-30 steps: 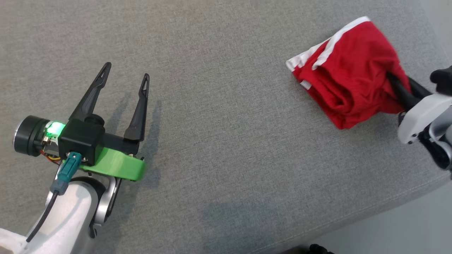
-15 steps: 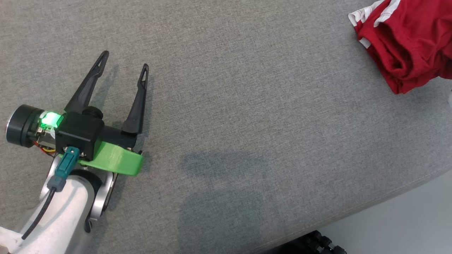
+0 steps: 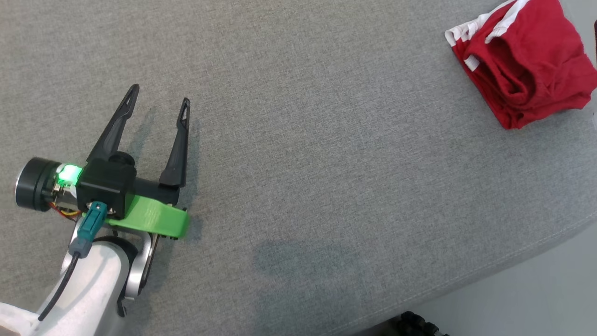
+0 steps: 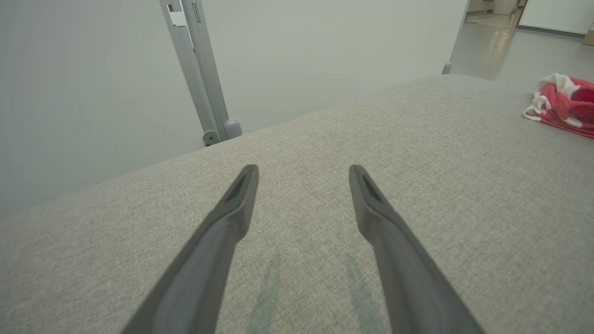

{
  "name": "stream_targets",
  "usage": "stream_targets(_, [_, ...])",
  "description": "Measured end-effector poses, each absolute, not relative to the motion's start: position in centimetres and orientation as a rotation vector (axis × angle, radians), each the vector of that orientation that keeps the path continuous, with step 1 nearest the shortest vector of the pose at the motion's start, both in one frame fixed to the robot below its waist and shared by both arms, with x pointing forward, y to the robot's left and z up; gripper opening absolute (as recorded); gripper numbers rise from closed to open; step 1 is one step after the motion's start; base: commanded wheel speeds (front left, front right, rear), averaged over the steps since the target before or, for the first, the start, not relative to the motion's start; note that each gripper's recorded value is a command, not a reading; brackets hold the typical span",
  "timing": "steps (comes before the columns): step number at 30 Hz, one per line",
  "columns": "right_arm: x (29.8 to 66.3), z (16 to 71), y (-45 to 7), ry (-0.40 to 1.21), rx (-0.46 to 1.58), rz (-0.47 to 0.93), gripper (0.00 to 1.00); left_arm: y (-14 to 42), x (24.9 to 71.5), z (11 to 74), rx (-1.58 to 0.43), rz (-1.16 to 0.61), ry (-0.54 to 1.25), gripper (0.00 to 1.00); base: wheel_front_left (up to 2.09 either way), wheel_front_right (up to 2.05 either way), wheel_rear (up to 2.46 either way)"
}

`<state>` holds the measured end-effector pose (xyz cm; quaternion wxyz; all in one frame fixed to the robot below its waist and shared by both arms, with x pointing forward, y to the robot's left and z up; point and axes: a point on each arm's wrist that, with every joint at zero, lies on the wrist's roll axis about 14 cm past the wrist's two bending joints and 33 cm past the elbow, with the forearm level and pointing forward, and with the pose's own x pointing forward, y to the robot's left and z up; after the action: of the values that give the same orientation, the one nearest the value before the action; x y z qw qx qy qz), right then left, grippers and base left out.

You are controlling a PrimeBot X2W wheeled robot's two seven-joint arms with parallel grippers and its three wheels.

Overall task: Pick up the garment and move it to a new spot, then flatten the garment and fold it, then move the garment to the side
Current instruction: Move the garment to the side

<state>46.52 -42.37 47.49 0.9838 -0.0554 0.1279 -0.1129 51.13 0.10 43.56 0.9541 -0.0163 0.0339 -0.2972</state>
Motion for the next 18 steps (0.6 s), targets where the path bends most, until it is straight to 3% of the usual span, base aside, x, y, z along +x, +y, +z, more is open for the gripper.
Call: stream_targets(18, [42.8,52.9,-31.3,-0.072,0.090,-0.076,1.00,4.4,46.7,48.3,-0.087,-0.418,0.024,1.00,0.00,0.00,0.00])
